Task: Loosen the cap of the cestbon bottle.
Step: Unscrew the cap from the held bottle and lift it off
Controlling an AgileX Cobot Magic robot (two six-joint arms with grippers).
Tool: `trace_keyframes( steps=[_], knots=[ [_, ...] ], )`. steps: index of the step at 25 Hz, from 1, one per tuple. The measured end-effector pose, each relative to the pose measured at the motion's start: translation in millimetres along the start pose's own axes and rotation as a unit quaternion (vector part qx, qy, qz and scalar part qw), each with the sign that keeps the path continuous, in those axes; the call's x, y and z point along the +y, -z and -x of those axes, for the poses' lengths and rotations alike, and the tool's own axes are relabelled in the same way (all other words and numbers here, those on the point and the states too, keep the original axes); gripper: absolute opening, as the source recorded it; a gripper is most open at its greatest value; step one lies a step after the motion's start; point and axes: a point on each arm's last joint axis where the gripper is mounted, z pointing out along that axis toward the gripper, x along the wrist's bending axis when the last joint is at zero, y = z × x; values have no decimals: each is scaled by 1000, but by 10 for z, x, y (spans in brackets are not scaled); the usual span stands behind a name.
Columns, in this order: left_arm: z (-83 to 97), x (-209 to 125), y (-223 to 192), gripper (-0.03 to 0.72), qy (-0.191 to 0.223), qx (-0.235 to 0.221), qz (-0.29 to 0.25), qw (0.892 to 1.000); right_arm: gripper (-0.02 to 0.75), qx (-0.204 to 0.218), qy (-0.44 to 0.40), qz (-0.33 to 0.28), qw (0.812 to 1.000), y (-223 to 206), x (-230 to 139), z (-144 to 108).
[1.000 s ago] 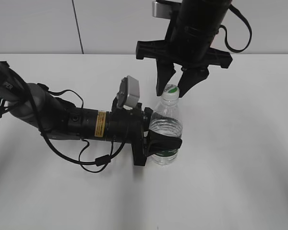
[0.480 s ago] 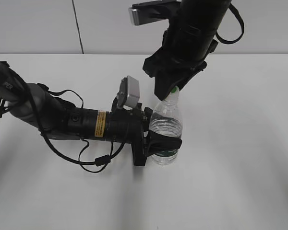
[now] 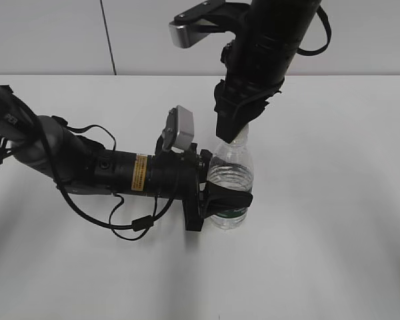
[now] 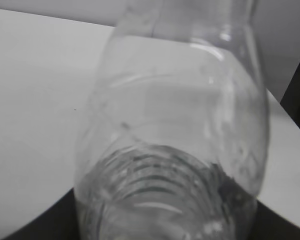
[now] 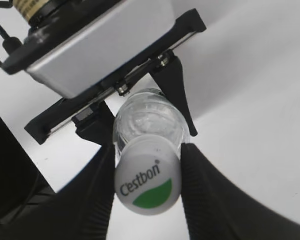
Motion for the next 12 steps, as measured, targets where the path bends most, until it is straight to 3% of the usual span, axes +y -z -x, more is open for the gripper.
trace_keyframes(
  steps=[12],
  knots=[
    [-3, 1, 0, 365, 0, 1, 0, 1000, 309, -11, 127, -12, 992, -3, -11, 7]
  ],
)
